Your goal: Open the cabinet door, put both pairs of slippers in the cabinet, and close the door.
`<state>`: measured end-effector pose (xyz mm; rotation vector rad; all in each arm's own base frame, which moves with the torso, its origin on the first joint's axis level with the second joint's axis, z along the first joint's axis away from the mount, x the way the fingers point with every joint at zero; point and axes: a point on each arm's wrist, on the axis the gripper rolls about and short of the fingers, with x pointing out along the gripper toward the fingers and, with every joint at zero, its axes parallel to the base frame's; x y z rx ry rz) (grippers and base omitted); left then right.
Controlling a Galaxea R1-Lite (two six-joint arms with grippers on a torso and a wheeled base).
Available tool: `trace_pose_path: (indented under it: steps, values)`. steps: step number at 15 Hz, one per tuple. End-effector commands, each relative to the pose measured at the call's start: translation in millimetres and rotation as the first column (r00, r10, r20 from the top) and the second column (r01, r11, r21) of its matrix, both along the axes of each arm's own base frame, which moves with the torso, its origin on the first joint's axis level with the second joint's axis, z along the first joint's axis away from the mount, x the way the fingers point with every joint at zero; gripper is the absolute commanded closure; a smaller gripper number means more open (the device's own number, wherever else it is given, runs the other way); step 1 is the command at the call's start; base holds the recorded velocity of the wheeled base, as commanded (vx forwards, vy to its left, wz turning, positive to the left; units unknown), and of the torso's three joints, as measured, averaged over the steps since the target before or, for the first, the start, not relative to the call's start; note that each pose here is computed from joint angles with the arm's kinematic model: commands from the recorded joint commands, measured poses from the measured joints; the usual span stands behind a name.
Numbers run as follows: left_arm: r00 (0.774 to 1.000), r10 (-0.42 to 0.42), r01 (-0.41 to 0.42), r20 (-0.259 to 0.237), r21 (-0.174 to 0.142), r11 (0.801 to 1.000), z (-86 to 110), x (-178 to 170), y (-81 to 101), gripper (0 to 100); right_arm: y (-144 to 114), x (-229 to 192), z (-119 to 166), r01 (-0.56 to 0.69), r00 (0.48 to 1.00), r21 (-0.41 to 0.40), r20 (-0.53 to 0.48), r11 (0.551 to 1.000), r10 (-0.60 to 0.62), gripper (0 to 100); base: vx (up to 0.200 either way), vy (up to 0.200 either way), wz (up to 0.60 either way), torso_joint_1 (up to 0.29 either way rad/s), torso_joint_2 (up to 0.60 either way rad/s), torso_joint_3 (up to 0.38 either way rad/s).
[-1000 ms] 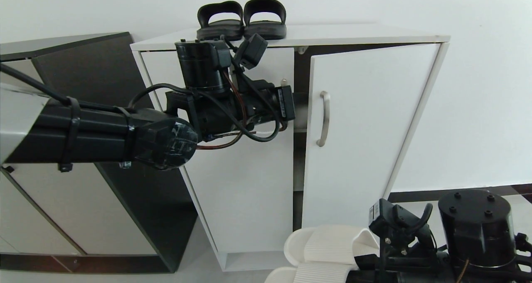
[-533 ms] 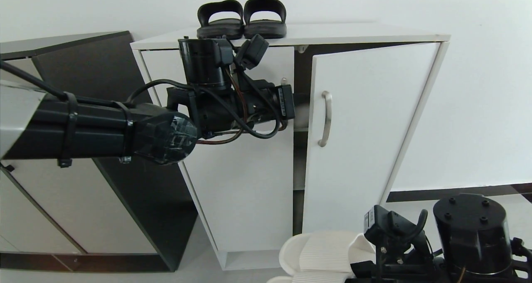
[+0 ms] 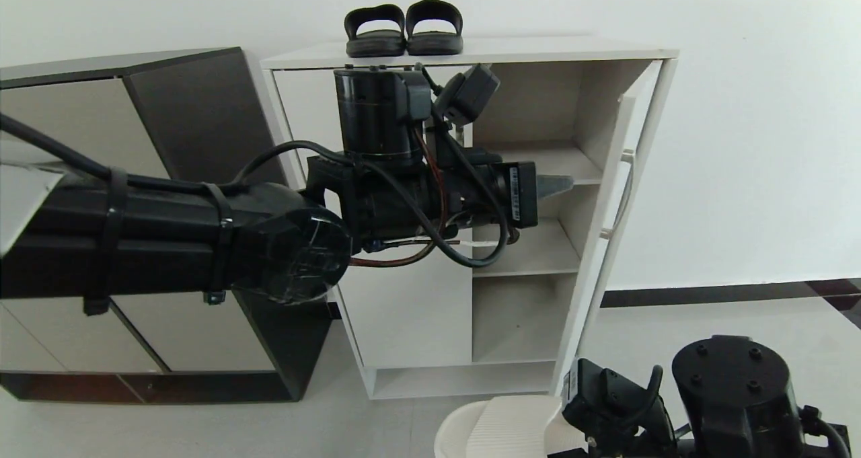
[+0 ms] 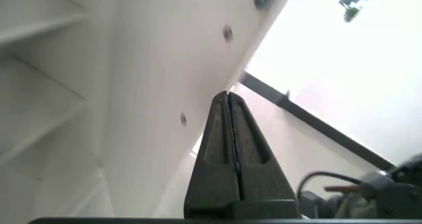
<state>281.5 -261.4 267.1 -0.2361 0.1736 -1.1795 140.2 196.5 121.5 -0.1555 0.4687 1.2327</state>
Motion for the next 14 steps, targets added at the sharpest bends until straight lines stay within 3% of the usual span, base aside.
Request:
trace_pose_path:
  steps: [1, 2, 4, 6, 7, 9, 10, 11, 12, 13, 14]
  values:
    - [1.0, -0.003, 0.003, 0.007, -0.003, 1.0, 1.9, -5, 2.2, 100, 5, 5, -3, 0.037, 0.999, -0.016, 0.009, 0.999, -0.037, 100, -0.2, 0.0, 0.0, 0.002, 0.01, 0.002]
    - [0.999, 0.02, -0.02, 0.025, -0.018, 1.0, 5.4, -6, 12.0, 100, 9, 10, -3, 0.08, 0.997, -0.018, 0.021, 0.997, -0.08, 100, -0.2, 0.0, 0.0, 0.012, 0.0, 0.002]
    - [0.986, 0.149, -0.144, 0.074, -0.064, 0.987, 20.4, -8, 51.5, 100, 21, 30, 5, 0.267, 0.964, 0.014, 0.019, 0.964, -0.267, 100, 0.0, 0.0, 0.0, 0.0, 0.0, 0.0]
    - [0.941, 0.325, -0.318, 0.089, -0.09, 0.944, 35.0, -28, 102.4, 100, 34, 57, 10, 0.491, 0.869, 0.043, 0.048, 0.87, -0.492, 100, 0.0, 0.0, 0.0, 0.0, 0.0, 0.0]
    - [0.9, 0.421, -0.414, 0.108, -0.088, 0.906, 38.7, -50, 132.5, 100, 39, 75, 11, 0.588, 0.803, 0.054, 0.082, 0.807, -0.59, 100, 0.0, 0.0, 0.0, 0.0, 0.0, 0.0]
    - [0.783, 0.611, -0.611, 0.114, -0.038, 0.79, 41.6, -98, 176.8, 100, 49, 102, 7, 0.718, 0.684, 0.072, 0.113, 0.692, -0.721, 100, 0.0, 0.0, 0.0, 0.0, 0.0, 0.0]
    - [0.749, 0.654, -0.656, 0.106, -0.025, 0.755, 43.5, -117, 188.8, 100, 53, 110, 5, 0.756, 0.64, 0.079, 0.124, 0.65, -0.759, 100, 0.0, 0.0, 0.0, 0.0, 0.0, 0.0]
    - [0.683, 0.725, -0.729, 0.087, 0.02, 0.684, 41.4, -154, 208.8, 100, 57, 123, 0, 0.819, 0.552, 0.082, 0.158, 0.568, -0.819, 100, 0.0, 0.0, 0.0, 0.0, 0.0, 0.0]
    - [0.601, 0.793, -0.799, 0.097, 0.065, 0.598, 34.6, -183, 223.8, 100, 56, 134, -1, 0.861, 0.479, 0.096, 0.179, 0.5, -0.859, 100, 0.0, 0.0, 0.0, 0.0, 0.0, 0.0]
    - [0.514, 0.848, -0.858, 0.129, 0.09, 0.507, 26.9, -208, 236.4, 100, 55, 139, 0, 0.879, 0.441, 0.104, 0.189, 0.465, -0.877, 100, 0.0, 0.0, 0.0, 0.0, 0.0, 0.0]
    - [0.442, 0.883, -0.897, 0.159, 0.085, 0.434, 21.3, -226, 246.1, 100, 53, 142, 1, 0.888, 0.422, 0.11, 0.193, 0.447, -0.886, 100, 0.0, 0.0, 0.0, 0.0, 0.0, 0.0]
